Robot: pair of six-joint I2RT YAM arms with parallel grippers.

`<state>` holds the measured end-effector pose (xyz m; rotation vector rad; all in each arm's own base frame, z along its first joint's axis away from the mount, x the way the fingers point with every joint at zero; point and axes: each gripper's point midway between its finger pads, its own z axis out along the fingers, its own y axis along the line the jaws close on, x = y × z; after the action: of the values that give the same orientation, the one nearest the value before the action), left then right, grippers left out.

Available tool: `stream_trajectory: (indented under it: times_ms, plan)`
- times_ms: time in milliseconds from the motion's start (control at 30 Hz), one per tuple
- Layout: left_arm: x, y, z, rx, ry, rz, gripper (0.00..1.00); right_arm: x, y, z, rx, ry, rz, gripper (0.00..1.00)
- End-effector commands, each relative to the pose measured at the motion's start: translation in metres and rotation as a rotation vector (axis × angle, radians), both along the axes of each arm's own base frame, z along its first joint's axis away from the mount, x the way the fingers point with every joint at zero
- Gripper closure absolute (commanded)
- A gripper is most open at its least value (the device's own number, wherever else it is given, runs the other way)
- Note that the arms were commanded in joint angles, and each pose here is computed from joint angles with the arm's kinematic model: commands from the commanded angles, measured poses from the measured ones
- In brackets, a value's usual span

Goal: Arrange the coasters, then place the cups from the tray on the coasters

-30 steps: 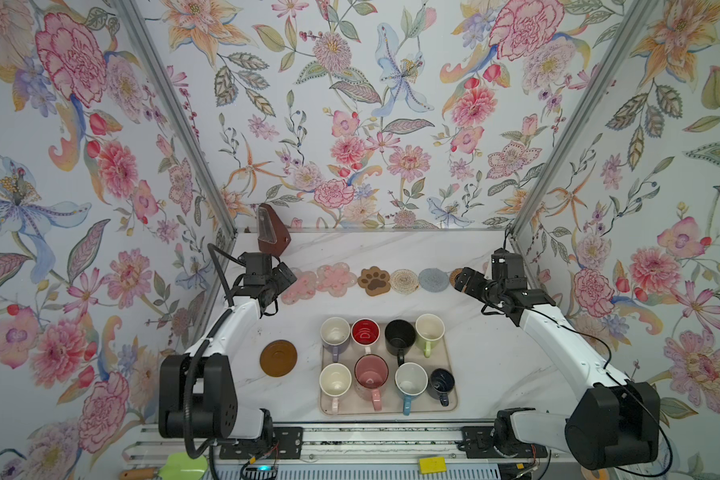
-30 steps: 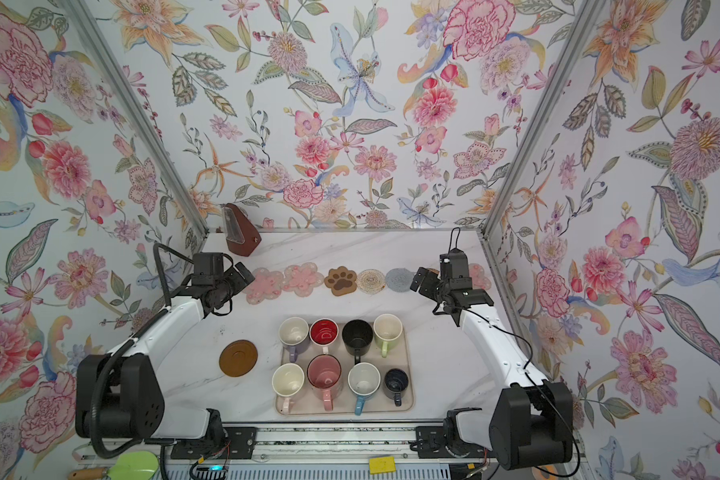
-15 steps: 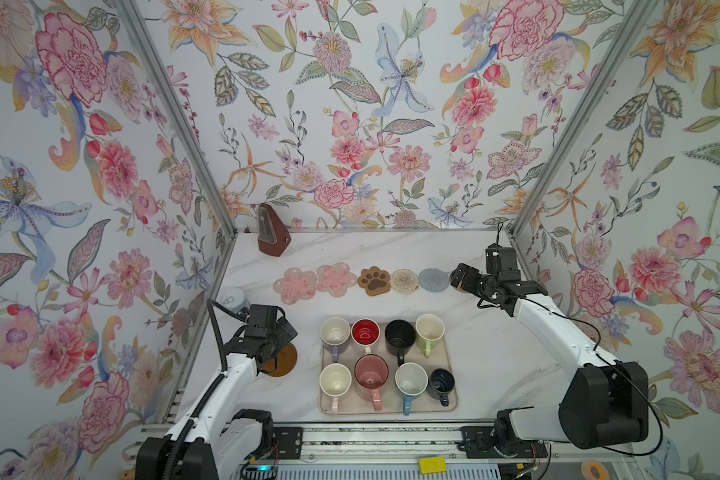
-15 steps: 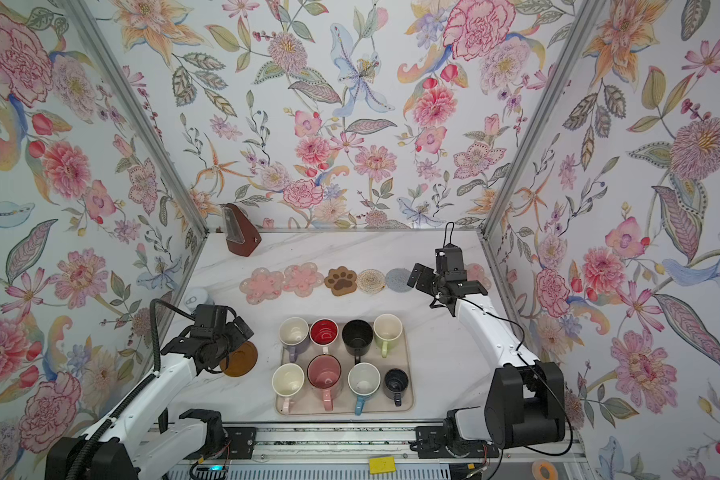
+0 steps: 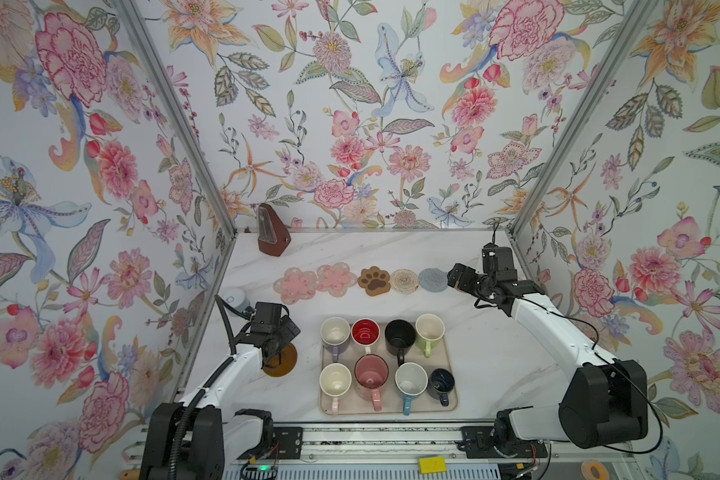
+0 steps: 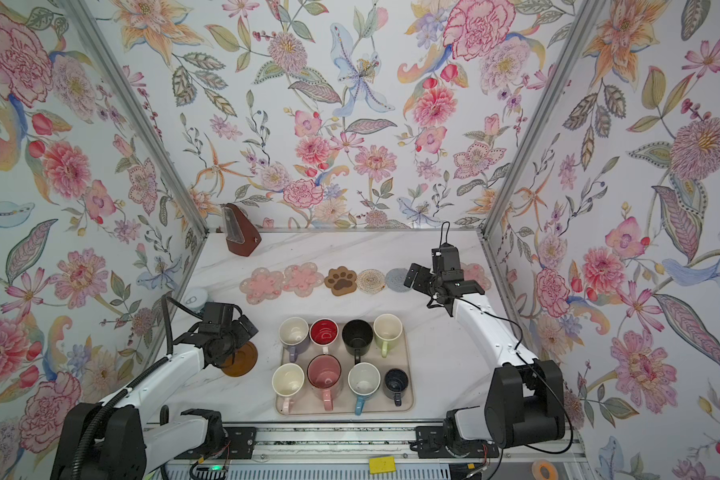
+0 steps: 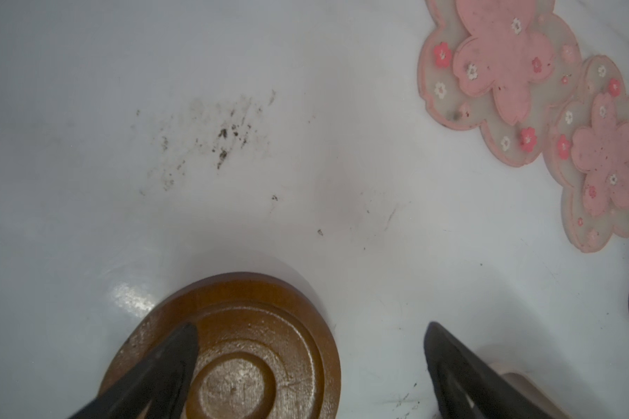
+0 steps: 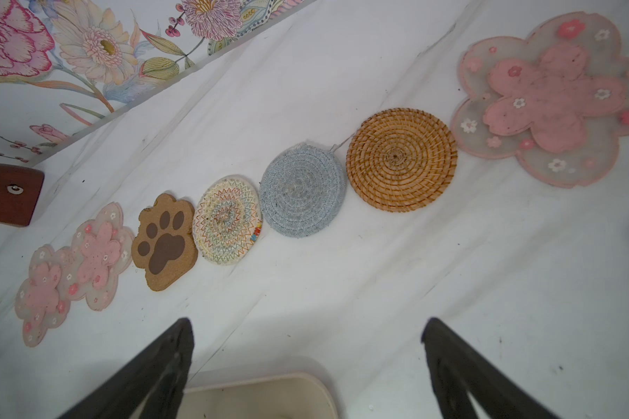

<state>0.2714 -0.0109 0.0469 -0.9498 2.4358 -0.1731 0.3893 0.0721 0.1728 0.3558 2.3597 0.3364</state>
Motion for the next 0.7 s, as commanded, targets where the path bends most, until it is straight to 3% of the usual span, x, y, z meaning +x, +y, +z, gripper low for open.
stream_trajectory:
  times_ms: [0, 333, 667]
  plan:
    - [0.005, -0.008, -0.007, -0.035, -0.008, -0.007, 0.01, 0.002, 0.0, 0.013, -0.006, -0.039, -0.003, 0.01]
    - [0.012, -0.011, -0.018, -0.062, -0.007, 0.007, 0.01, 0.002, 0.0, 0.015, -0.004, -0.043, -0.002, 0.01]
    - [0.024, -0.003, -0.027, -0.007, -0.006, 0.033, 0.01, 0.0, -0.001, 0.017, -0.008, -0.046, -0.006, 0.01]
